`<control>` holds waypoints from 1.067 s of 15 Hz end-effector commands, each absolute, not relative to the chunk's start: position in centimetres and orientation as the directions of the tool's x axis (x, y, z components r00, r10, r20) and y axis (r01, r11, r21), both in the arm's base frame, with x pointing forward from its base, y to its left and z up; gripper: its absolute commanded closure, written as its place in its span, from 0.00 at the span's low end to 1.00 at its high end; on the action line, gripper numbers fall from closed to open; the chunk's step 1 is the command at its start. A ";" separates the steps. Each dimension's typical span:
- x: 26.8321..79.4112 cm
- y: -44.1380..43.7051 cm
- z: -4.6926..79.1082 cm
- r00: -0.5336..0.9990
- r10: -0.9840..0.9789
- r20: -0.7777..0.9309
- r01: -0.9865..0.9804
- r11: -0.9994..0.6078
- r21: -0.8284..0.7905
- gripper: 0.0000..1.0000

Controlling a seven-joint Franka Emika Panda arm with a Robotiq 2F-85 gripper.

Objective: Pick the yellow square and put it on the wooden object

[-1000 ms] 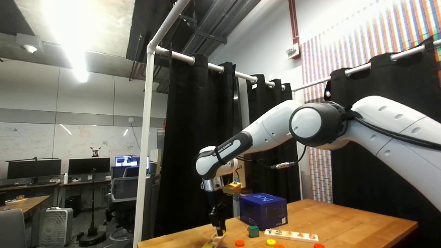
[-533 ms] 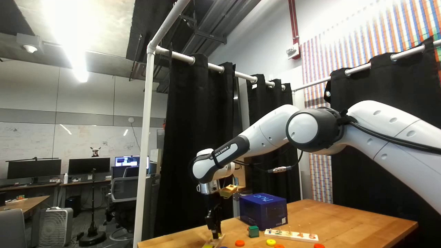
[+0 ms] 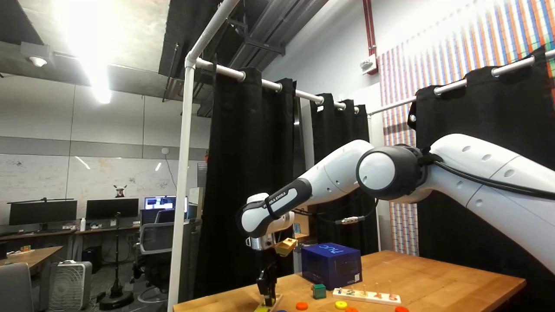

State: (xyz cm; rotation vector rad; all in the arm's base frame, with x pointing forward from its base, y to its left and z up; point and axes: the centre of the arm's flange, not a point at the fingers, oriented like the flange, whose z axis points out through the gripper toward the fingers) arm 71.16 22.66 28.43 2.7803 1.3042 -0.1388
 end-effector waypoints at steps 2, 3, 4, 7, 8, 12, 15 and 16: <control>73.1 23.0 28.6 0.624 0.777 -0.090 0.781 -0.623 0.038 0.75; 73.1 23.0 28.7 0.624 0.776 -0.088 0.781 -0.623 0.040 0.75; 73.2 23.0 28.6 0.625 0.776 -0.089 0.780 -0.624 0.041 0.75; 73.3 23.0 28.7 0.628 0.773 -0.093 0.778 -0.626 0.044 0.75; 73.2 23.0 28.7 0.628 0.772 -0.094 0.778 -0.627 0.043 0.38; 73.2 22.9 28.6 0.628 0.772 -0.099 0.778 -0.627 0.044 0.15; 73.0 22.9 28.9 0.629 0.770 -0.104 0.776 -0.629 0.041 0.00; 72.7 23.0 29.5 0.631 0.768 -0.109 0.775 -0.630 0.045 0.00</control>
